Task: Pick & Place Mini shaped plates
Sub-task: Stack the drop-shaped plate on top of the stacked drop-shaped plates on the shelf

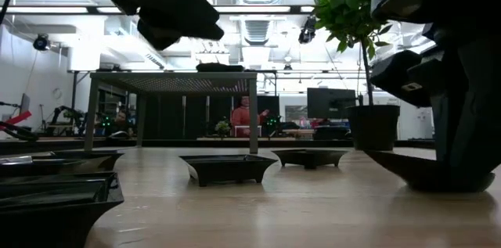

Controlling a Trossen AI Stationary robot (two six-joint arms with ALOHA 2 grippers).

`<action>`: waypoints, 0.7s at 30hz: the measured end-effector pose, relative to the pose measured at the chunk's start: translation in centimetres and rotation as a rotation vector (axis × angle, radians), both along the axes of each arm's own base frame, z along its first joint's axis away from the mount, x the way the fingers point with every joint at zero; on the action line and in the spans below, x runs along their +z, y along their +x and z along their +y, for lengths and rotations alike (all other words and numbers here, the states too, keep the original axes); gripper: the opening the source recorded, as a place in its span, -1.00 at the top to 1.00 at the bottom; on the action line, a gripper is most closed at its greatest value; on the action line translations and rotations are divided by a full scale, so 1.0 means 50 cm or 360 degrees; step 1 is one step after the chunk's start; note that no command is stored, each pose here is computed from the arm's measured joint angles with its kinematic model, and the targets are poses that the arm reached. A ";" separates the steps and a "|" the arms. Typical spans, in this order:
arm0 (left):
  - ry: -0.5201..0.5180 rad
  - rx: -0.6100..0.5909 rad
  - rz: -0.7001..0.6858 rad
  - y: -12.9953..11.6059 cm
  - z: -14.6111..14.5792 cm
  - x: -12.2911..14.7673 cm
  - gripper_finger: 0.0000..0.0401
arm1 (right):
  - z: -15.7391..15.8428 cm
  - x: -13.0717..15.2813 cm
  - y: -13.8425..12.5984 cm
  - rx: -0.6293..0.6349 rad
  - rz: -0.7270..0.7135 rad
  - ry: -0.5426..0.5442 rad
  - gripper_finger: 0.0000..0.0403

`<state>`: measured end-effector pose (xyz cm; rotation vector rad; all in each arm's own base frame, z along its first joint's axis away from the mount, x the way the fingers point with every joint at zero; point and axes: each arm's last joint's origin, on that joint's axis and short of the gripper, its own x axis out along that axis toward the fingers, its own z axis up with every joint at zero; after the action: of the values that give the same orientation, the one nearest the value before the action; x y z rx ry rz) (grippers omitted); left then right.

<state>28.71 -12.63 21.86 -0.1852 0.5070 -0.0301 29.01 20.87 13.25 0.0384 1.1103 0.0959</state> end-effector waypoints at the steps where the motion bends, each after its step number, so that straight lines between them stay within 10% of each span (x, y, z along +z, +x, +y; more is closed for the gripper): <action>1: -0.0003 -0.0003 -0.0017 0.001 0.000 0.002 0.40 | 0.000 0.001 0.000 0.0015 -0.0001 -0.0008 0.93; 9: 0.0081 -0.0196 -0.0206 0.010 -0.009 0.024 0.40 | 0.007 0.047 0.009 0.0139 -0.0112 0.0000 0.96; 21: 0.0320 -0.0580 -0.0715 0.019 -0.024 0.077 0.40 | 0.015 0.258 0.011 0.0594 -0.0773 0.0187 0.96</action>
<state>29.64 -13.81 25.70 0.1134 0.0878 -0.3675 29.57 21.61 26.17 -0.0848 0.6142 0.4803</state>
